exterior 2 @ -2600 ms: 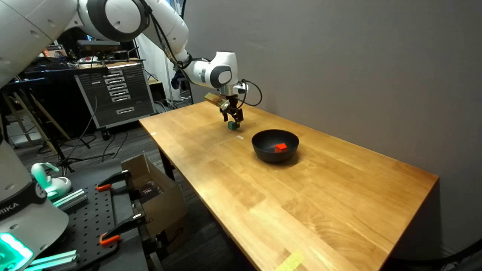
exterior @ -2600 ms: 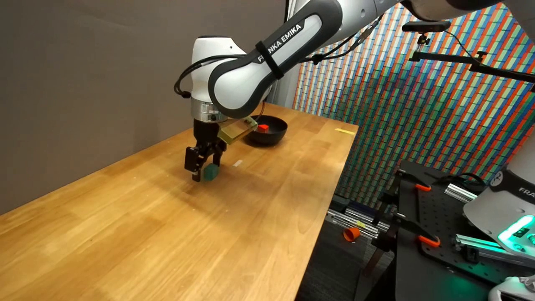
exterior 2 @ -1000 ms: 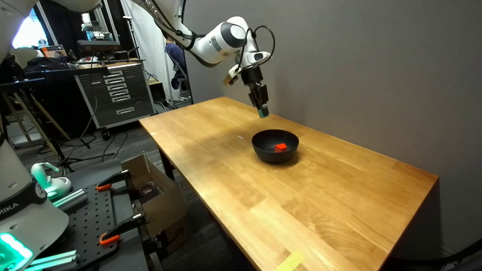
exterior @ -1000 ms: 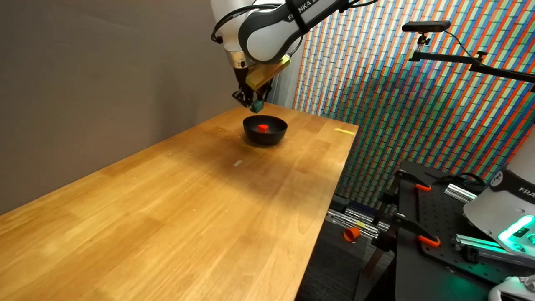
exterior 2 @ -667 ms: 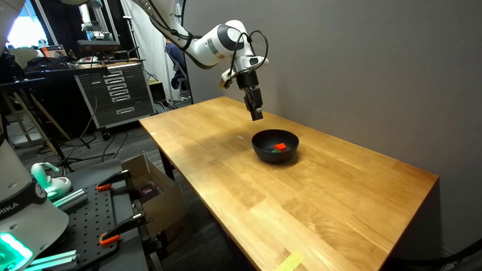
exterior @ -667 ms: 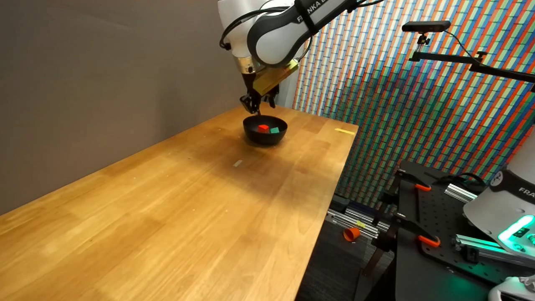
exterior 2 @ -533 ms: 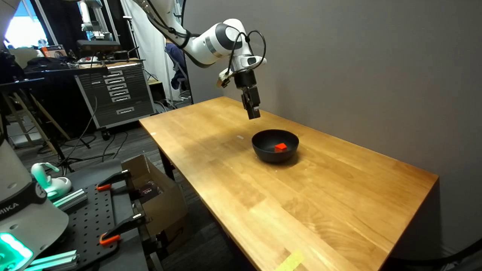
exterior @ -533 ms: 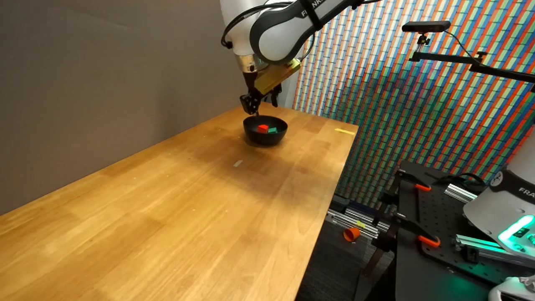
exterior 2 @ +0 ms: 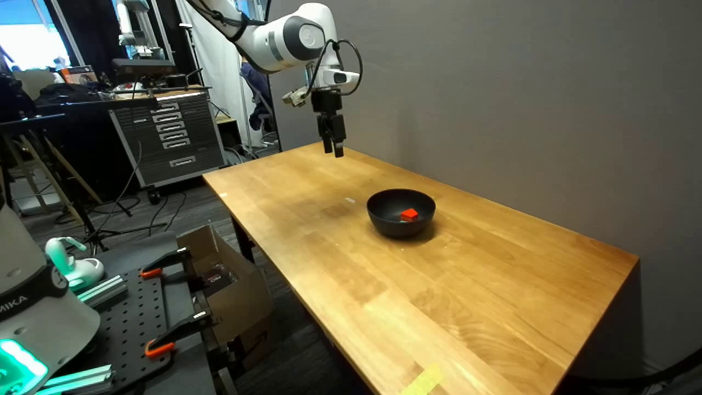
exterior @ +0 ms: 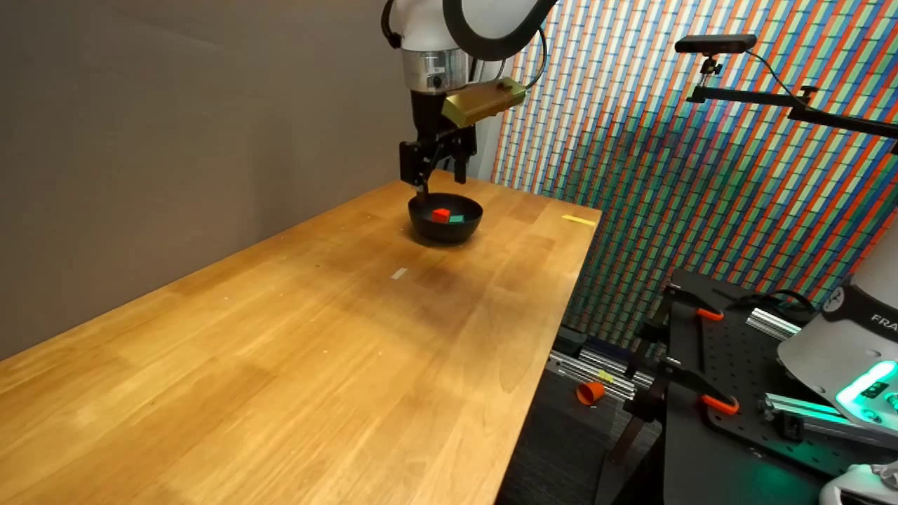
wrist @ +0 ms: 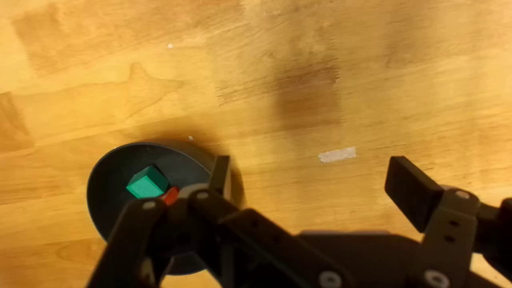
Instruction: Put the orange and green block inside the black bowl
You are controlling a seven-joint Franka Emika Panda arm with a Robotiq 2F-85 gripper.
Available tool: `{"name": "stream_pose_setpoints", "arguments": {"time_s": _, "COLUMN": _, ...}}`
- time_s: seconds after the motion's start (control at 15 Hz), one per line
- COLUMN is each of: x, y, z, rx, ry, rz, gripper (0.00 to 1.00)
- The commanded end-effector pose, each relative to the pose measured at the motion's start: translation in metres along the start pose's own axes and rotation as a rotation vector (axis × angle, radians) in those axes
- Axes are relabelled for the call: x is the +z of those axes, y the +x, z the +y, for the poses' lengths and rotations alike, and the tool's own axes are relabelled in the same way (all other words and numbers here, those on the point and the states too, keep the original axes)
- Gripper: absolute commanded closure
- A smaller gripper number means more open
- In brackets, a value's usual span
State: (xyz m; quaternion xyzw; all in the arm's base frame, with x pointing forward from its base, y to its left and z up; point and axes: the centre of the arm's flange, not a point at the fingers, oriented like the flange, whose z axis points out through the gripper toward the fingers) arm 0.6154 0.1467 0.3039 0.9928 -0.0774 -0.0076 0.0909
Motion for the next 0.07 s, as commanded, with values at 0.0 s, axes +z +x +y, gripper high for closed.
{"name": "stream_pose_setpoints", "arguments": {"time_s": 0.0, "x": -0.0027, "y": -0.0043, "z": -0.0003, "rx": -0.005, "ry": 0.004, "rz": 0.001, "gripper": 0.00}}
